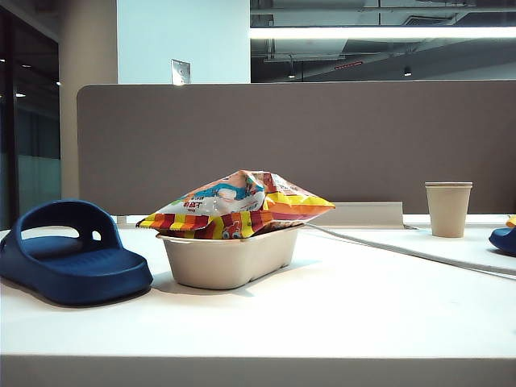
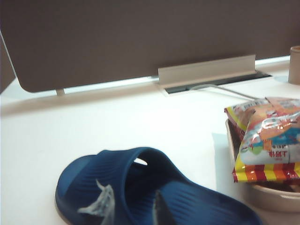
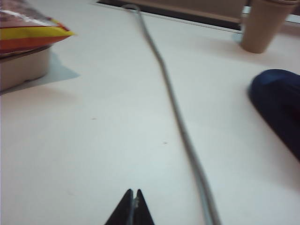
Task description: Pick up a bag of chips and put them in the box.
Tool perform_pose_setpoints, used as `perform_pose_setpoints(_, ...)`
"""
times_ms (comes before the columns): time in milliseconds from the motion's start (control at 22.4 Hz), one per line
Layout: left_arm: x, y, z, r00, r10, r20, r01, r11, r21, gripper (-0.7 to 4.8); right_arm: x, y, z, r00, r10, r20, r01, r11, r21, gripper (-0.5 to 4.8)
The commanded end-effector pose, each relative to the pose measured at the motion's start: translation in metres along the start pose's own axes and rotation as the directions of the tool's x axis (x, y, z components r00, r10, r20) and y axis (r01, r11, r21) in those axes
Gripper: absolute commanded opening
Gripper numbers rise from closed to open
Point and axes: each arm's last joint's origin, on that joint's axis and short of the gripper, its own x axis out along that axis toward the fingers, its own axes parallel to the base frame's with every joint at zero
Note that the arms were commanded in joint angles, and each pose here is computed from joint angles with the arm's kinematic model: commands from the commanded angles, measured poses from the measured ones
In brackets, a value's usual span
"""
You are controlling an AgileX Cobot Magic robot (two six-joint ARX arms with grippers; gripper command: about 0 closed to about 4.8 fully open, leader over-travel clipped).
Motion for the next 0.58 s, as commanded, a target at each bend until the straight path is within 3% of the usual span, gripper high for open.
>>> perform_pose_setpoints(45, -0.001, 0.0, 0.003, 1.0, 0.002, 0.023, -0.002, 1.0, 0.006, 1.11, -0.001, -0.008, 0.003, 0.997, -0.071, 0.038, 0.07, 0.997, 0.026, 0.0)
perform_pose_setpoints(581, -0.001, 0.0, 0.002, 1.0, 0.002, 0.021, -0.002, 1.0, 0.005, 1.11, -0.003, -0.027, 0.004, 0.967, -0.251, 0.052, 0.247, 0.966, 0.073, 0.0)
